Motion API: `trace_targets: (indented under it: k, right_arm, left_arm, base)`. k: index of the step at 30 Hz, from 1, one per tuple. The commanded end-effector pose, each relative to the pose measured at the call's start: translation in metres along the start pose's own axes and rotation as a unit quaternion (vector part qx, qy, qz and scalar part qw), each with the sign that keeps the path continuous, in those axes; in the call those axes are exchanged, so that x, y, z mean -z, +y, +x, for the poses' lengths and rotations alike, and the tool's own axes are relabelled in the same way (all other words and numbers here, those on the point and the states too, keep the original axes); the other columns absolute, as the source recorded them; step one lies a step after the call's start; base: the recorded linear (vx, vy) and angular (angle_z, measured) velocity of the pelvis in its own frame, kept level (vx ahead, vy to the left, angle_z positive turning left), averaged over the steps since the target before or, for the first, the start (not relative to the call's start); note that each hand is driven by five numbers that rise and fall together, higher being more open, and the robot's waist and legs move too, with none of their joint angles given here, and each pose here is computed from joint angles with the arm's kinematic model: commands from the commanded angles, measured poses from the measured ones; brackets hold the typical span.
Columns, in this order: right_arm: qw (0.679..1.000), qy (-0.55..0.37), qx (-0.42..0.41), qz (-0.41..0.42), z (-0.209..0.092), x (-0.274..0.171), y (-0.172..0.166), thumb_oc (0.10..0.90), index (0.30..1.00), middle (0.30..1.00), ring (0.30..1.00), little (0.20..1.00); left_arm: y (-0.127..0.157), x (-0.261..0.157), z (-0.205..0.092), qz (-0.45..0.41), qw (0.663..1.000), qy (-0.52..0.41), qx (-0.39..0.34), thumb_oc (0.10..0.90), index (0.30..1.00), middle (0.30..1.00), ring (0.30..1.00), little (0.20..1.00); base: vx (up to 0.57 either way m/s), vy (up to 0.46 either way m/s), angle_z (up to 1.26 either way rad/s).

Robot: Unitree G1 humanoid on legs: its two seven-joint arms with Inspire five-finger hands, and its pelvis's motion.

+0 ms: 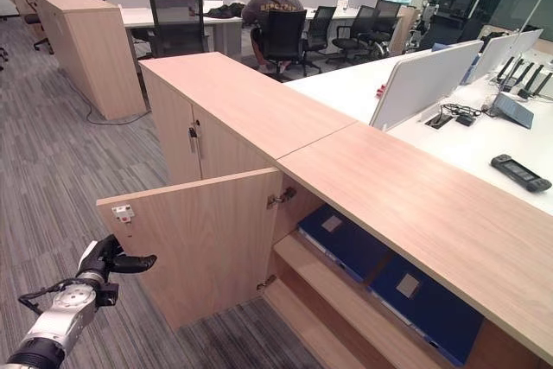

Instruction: Put the empty folder in the office cabinet

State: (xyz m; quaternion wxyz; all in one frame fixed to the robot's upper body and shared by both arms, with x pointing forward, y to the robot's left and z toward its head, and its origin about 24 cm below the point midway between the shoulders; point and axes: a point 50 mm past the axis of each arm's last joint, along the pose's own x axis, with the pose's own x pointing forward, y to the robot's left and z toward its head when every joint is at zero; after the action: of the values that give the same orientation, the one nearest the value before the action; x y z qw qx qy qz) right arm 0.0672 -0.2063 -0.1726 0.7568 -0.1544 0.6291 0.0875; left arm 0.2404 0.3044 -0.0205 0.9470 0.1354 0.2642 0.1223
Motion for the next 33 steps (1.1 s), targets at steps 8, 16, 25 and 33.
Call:
trace_targets:
  k: [8,16,25,33]
  right_arm:
    - [0.997,0.054,0.003,-0.048,-0.002,0.017,-0.009,0.8,0.9,0.9,0.9,0.9]
    - [0.996,0.067,-0.008,-0.065,-0.001,0.02,0.007,0.8,0.9,0.9,0.9,0.9]
    - [0.994,0.063,-0.003,-0.09,0.0,0.015,0.008,0.8,0.9,0.9,0.9,0.9]
    - [0.993,0.069,0.016,-0.096,-0.001,0.015,-0.004,0.8,0.9,0.9,0.9,0.9]
  left_arm:
    - [-0.13,-0.216,-0.069,-0.075,0.832,-0.445,0.324,0.8,0.9,0.9,0.9,0.9]
    - [-0.185,-0.182,-0.122,-0.145,0.751,-0.394,0.51,0.8,0.9,0.9,0.9,0.9]
    - [-0.217,-0.167,-0.161,-0.148,0.679,-0.342,0.632,0.8,0.9,0.9,0.9,0.9]
    - [-0.227,-0.157,-0.167,-0.168,0.663,-0.304,0.663,0.8,0.9,0.9,0.9,0.9]
  base:
    - [-0.01,0.016,0.05]
    - [-0.01,0.03,0.06]
    - [-0.03,0.022,0.17]
    - [-0.08,0.076,0.08]
